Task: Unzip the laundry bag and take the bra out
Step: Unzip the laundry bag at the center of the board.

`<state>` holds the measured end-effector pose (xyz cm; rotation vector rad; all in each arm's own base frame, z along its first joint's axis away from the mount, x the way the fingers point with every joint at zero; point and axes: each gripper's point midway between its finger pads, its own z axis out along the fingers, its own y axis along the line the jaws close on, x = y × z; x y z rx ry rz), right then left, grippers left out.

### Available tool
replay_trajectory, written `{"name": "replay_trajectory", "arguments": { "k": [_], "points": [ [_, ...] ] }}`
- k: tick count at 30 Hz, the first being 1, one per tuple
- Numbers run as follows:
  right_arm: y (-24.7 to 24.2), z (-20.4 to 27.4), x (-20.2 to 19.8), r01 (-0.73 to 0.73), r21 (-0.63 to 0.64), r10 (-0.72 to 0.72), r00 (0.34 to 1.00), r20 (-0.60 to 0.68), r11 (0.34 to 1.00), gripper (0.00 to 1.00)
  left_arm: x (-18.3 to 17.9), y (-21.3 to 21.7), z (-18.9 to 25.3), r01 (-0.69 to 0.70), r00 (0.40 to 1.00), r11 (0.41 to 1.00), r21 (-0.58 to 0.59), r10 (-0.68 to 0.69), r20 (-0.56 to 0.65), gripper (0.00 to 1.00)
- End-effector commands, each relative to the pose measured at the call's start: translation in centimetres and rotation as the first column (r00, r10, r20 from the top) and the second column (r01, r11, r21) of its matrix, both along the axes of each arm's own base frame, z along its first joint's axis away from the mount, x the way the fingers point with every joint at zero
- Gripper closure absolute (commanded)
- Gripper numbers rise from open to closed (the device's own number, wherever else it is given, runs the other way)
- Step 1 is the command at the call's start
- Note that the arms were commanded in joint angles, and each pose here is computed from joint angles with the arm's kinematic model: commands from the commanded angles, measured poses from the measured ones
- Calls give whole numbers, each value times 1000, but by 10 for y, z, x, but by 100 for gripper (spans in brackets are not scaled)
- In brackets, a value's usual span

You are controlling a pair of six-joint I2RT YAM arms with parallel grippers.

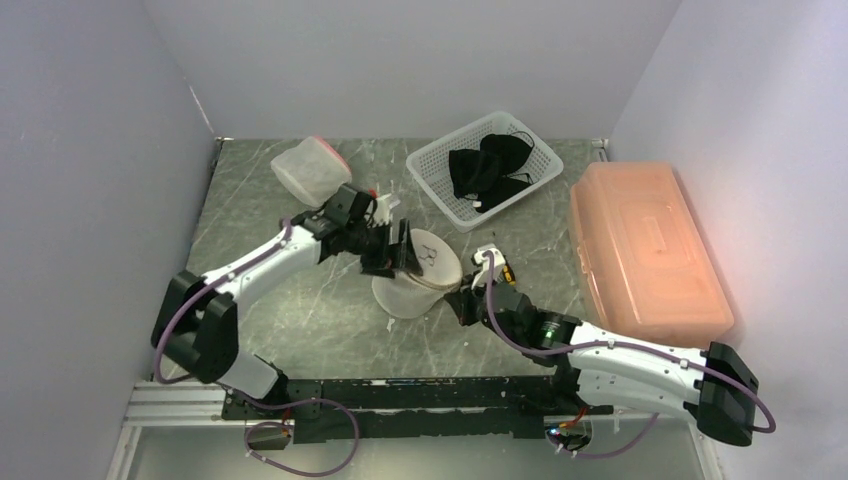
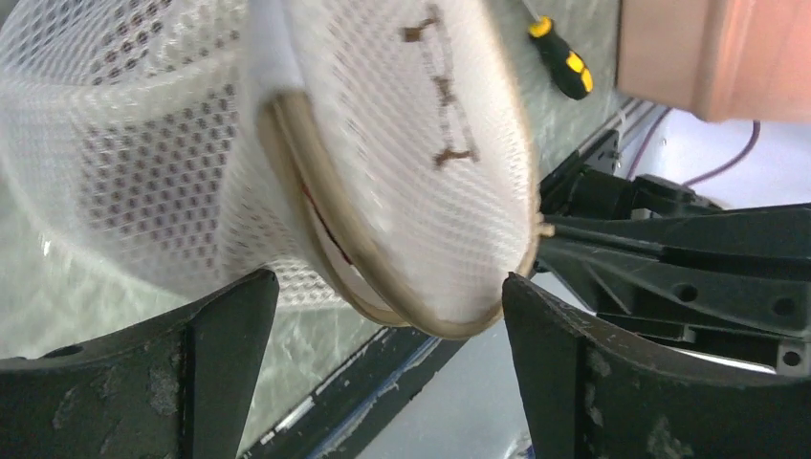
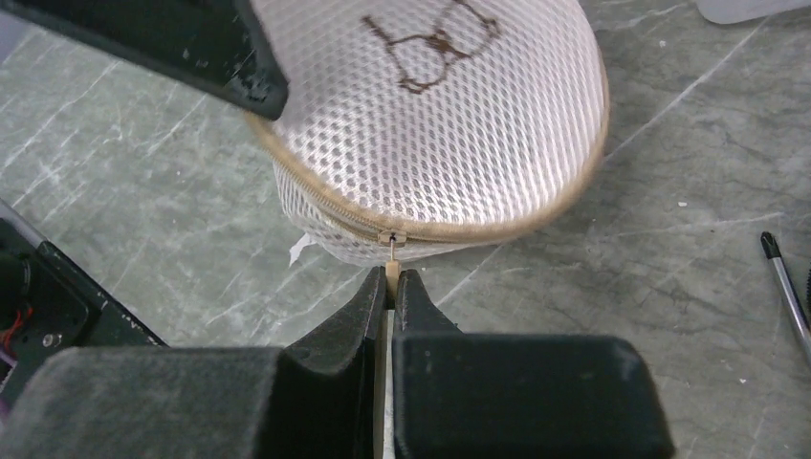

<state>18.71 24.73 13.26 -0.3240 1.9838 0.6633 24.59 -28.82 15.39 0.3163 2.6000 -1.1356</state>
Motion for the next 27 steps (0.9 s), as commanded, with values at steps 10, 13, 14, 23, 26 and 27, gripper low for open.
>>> {"name": "replay_trajectory", "arguments": {
  "k": [10,13,14,23,26,27],
  "points": [
    [19,16,13,14,34,-15,999,35,999,100,-15,26,51,-459,881,883,-94,440,-175,10],
    [22,17,14,9,31,-10,999,35,999,100,-24,17,42,-512,842,851,-112,472,-263,10],
    [23,17,14,9,30,-10,999,35,1000,100,-26,13,39,-523,833,844,-114,479,-275,11],
    [33,15,9,-25,18,25,999,36,1000,100,-20,-13,26,-564,804,819,-100,518,-294,24],
    [36,14,5,-39,7,39,998,41,999,100,-14,-16,27,-581,795,808,-100,536,-284,28],
    [37,13,5,-41,5,40,998,42,999,100,-13,-17,24,-584,792,806,-96,539,-285,30]
  ]
}}
